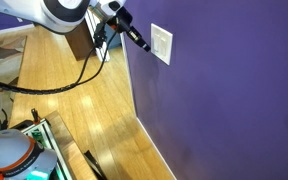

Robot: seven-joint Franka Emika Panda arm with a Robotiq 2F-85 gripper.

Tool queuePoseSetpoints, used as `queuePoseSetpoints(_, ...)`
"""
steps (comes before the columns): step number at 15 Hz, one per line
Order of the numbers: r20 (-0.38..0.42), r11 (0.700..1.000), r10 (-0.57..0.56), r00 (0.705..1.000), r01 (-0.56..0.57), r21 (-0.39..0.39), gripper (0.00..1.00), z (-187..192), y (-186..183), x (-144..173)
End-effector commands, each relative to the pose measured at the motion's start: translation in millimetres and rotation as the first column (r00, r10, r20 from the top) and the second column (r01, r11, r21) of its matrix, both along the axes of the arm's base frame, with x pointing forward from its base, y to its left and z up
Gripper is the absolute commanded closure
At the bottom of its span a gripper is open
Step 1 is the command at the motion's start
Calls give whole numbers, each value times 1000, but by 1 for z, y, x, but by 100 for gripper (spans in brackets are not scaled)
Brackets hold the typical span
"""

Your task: Flip the left light switch downwards, flip the right light switch upwards

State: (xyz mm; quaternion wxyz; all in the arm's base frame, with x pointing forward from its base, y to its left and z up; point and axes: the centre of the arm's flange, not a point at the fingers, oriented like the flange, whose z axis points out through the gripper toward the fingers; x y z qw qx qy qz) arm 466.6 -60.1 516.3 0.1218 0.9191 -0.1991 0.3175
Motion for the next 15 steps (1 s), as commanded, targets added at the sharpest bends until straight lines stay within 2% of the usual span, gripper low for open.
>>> queuePoseSetpoints(1,14,1000,24,1000,-24,-2,100,-8,-1,1)
queuePoseSetpoints(15,44,999,54,998,-54,1,100,-20,-4,21)
